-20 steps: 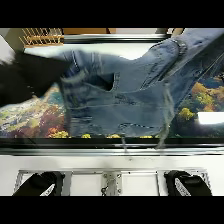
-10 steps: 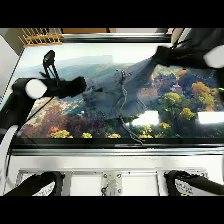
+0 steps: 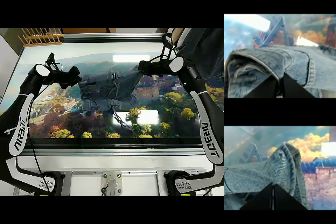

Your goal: Fold the clothes and pants, and hang the long-sleeved shirts on hangers.

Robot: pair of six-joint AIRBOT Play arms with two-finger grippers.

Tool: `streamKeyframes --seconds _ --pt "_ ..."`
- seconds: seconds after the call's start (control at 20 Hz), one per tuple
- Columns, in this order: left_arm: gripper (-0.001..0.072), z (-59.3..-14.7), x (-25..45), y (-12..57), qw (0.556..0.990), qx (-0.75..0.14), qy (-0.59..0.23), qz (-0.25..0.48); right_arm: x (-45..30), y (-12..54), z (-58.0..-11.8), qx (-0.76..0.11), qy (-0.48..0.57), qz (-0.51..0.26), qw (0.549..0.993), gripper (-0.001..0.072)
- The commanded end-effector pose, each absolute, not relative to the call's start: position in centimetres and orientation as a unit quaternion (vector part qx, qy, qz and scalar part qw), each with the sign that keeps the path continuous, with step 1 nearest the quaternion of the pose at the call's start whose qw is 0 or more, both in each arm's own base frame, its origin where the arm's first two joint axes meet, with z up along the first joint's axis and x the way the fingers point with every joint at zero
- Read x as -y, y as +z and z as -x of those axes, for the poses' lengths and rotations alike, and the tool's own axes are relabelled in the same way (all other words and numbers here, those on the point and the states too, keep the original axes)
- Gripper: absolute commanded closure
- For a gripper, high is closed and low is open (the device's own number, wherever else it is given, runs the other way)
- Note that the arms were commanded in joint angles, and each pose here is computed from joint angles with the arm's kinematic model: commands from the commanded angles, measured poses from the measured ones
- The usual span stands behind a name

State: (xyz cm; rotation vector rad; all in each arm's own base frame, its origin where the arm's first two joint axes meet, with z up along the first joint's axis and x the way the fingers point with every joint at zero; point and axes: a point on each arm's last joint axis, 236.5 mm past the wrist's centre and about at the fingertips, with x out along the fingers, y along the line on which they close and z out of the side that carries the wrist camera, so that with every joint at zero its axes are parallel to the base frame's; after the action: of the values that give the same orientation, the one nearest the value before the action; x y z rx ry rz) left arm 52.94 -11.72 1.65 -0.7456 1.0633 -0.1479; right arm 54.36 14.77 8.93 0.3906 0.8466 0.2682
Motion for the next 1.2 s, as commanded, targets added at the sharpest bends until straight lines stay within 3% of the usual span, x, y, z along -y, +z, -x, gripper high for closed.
streamKeyframes --seconds 0.0,0.1,0.3,0.65,0.7,0.75,0.8,0.85,0.9,1.15 --pt "0.0686 -50.0 12.1 -2.4 0.762 -0.552 -0.077 0.331 -14.7 5.6 -52.0 -0.464 0.120 -0.105 0.871 0.0701" --pt "0.0686 -47.5 11.9 -4.2 0.749 -0.569 -0.063 0.334 -14.6 3.1 -49.5 -0.500 0.114 -0.052 0.857 0.0701" --pt "0.0686 -42.6 12.6 -7.6 0.728 -0.611 -0.075 0.301 -16.0 -1.0 -44.8 -0.554 0.125 -0.026 0.823 0.0701" --pt "0.0686 -41.6 12.7 -9.3 0.714 -0.628 -0.070 0.301 -17.1 -3.4 -41.1 -0.605 0.134 -0.016 0.785 0.0695" --pt "0.0685 -41.5 12.7 -9.2 0.713 -0.629 -0.071 0.301 -17.2 -3.0 -40.8 -0.607 0.136 -0.022 0.783 0.0659" --pt "0.0672 -41.6 12.6 -8.8 0.716 -0.626 -0.072 0.299 -17.1 -2.1 -40.8 -0.601 0.139 -0.024 0.787 0.0418" --pt "0.0484 -41.7 12.5 -8.2 0.724 -0.620 -0.078 0.294 -17.0 -0.7 -41.0 -0.589 0.140 -0.028 0.796 0.0095" --pt "0.0252 -42.0 12.4 -7.2 0.734 -0.609 -0.086 0.288 -16.6 1.2 -41.3 -0.571 0.140 -0.033 0.808 0.0005" --pt "0.0170 -42.3 12.2 -6.0 0.745 -0.596 -0.091 0.284 -15.9 3.2 -41.7 -0.551 0.138 -0.040 0.822 0.0004" --pt "0.0170 -42.8 11.6 -0.4 0.783 -0.545 -0.107 0.281 -11.4 5.6 -43.4 -0.528 0.122 -0.121 0.832 0.0004"
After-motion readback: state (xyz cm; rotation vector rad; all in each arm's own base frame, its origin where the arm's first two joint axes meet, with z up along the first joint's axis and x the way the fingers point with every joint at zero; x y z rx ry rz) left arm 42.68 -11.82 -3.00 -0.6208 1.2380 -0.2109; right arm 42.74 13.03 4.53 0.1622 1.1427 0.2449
